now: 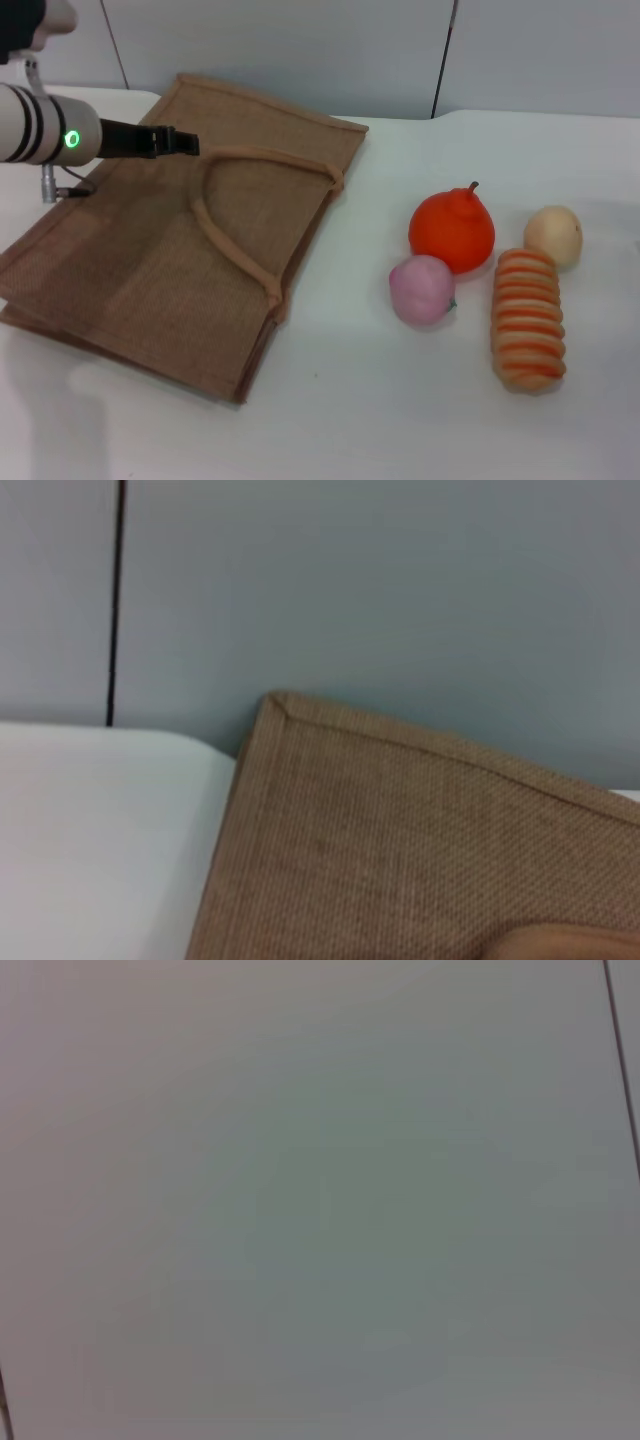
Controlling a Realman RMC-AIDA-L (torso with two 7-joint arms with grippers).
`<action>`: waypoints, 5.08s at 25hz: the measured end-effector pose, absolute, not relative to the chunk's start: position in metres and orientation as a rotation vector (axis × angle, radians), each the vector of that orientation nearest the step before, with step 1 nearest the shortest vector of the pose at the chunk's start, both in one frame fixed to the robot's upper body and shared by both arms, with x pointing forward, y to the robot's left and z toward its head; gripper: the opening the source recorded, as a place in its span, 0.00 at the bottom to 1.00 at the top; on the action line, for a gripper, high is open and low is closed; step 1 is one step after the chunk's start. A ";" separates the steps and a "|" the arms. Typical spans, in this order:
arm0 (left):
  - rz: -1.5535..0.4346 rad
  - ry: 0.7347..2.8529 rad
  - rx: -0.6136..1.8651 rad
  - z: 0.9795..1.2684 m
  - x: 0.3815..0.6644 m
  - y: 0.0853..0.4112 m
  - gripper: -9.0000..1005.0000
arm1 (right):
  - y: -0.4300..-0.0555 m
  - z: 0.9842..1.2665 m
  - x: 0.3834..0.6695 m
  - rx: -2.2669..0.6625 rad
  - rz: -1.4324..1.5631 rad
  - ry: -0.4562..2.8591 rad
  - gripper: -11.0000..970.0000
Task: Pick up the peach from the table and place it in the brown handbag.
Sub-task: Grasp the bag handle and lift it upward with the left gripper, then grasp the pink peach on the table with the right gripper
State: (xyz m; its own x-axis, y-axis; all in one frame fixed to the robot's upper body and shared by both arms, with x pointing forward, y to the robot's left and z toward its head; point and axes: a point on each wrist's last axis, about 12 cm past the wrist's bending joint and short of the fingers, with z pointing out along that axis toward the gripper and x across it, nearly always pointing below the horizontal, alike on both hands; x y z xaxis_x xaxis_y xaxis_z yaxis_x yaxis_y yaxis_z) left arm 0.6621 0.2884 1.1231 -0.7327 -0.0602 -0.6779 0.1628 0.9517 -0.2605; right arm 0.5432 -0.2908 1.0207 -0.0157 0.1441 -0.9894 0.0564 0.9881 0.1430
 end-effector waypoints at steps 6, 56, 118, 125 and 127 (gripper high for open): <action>-0.356 2.377 0.112 1.112 0.666 0.275 0.67 | -0.290 1.021 0.544 0.158 0.075 1.585 0.92; -0.279 2.363 0.265 1.089 0.668 0.255 0.14 | -0.290 1.021 0.545 0.155 0.079 1.587 0.92; -1.050 1.596 0.162 1.122 0.598 0.314 0.14 | -0.212 1.023 0.554 -1.094 0.645 1.676 0.49; -1.049 1.598 0.159 1.121 0.598 0.313 0.14 | -0.213 1.023 0.553 -1.083 0.641 1.677 0.39; -1.050 1.598 0.160 1.121 0.598 0.313 0.14 | -0.214 1.023 0.553 -1.080 0.640 1.677 0.37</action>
